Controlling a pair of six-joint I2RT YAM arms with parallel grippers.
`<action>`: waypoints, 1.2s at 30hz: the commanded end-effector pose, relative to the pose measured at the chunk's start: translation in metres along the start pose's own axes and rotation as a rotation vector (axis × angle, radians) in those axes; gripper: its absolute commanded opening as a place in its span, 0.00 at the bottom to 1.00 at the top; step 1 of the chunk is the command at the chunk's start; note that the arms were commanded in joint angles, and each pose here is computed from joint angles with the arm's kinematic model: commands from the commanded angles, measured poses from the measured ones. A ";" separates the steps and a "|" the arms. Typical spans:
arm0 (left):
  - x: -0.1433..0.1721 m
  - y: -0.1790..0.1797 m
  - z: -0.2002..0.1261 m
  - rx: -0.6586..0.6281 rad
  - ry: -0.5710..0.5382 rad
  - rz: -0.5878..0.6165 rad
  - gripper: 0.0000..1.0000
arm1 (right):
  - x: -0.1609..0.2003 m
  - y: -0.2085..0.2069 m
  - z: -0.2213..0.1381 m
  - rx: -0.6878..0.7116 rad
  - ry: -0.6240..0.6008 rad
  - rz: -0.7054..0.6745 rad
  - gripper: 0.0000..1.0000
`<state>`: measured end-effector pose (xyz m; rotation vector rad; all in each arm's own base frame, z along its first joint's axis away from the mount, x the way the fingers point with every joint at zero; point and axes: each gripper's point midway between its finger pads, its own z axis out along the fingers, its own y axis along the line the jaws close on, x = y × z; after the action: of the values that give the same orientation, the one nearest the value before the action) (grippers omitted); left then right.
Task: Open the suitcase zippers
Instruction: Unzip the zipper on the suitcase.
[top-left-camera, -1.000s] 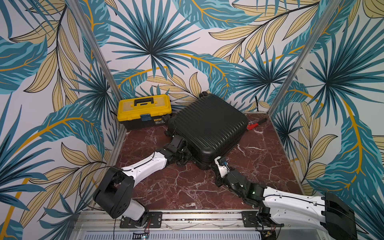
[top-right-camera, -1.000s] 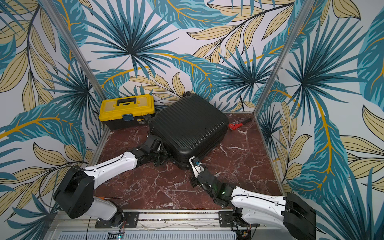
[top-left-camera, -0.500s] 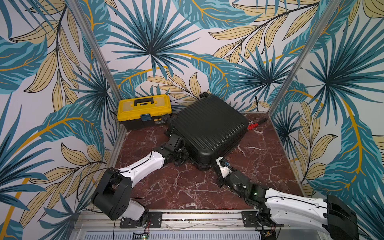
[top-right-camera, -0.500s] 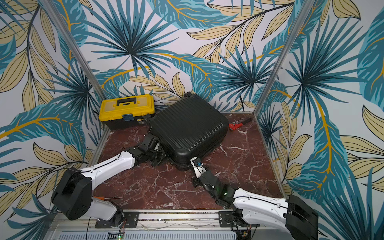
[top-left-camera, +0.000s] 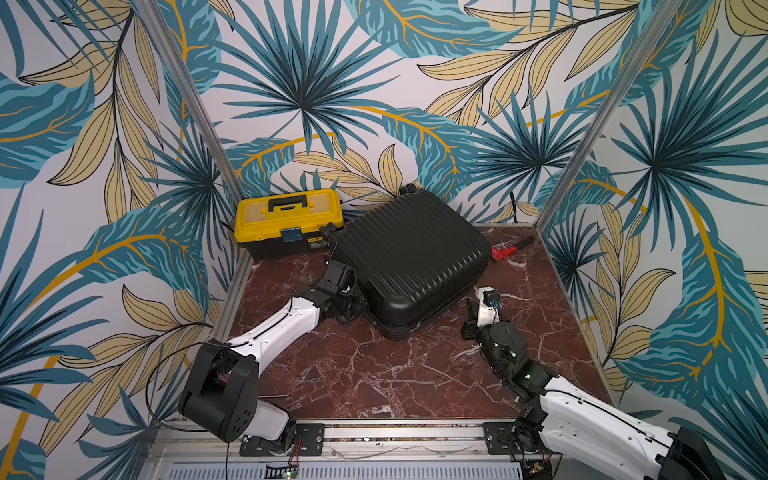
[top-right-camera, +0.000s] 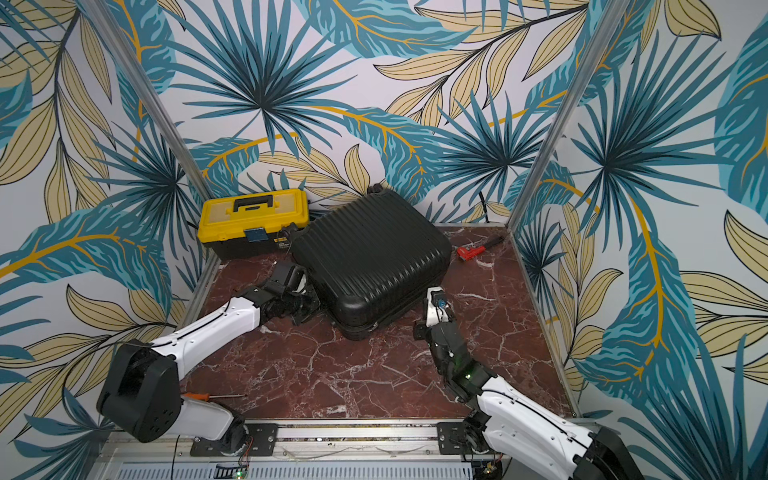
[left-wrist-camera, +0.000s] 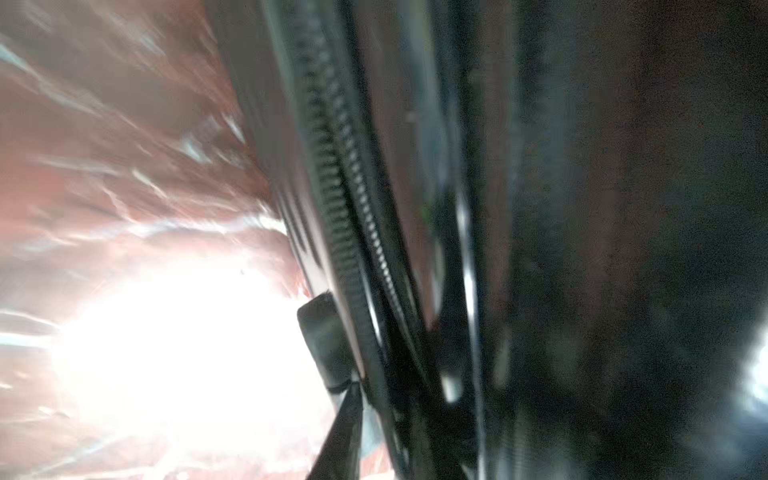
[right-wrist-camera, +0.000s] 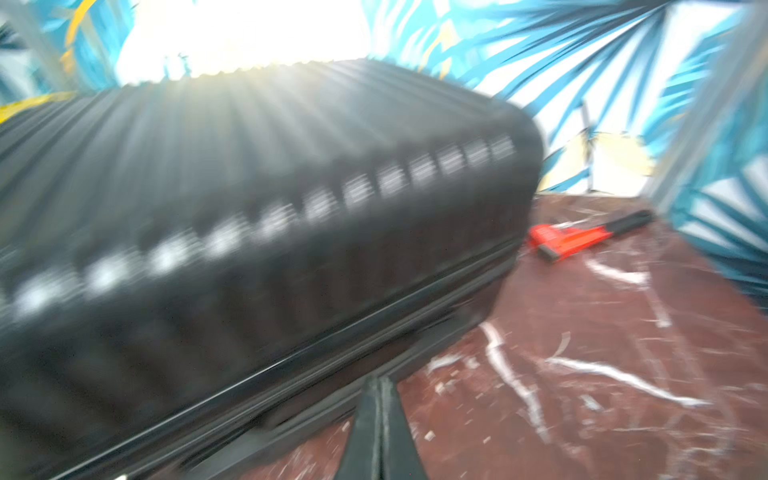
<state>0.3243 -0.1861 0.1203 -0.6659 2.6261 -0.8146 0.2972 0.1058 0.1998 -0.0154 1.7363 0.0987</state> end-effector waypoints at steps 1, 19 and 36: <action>0.001 0.061 0.001 -0.235 -0.016 0.005 0.19 | -0.011 -0.024 0.009 0.094 -0.054 0.029 0.00; 0.003 0.042 -0.005 -0.167 0.002 -0.003 0.19 | 0.071 0.151 -0.016 -0.695 0.160 -0.130 0.39; 0.003 0.035 -0.011 -0.141 -0.007 -0.013 0.19 | 0.096 0.160 0.013 -0.621 0.098 -0.115 0.19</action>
<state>0.3265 -0.1739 0.1230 -0.6703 2.6094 -0.7559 0.2752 0.2752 0.0927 -0.6555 1.8251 0.5701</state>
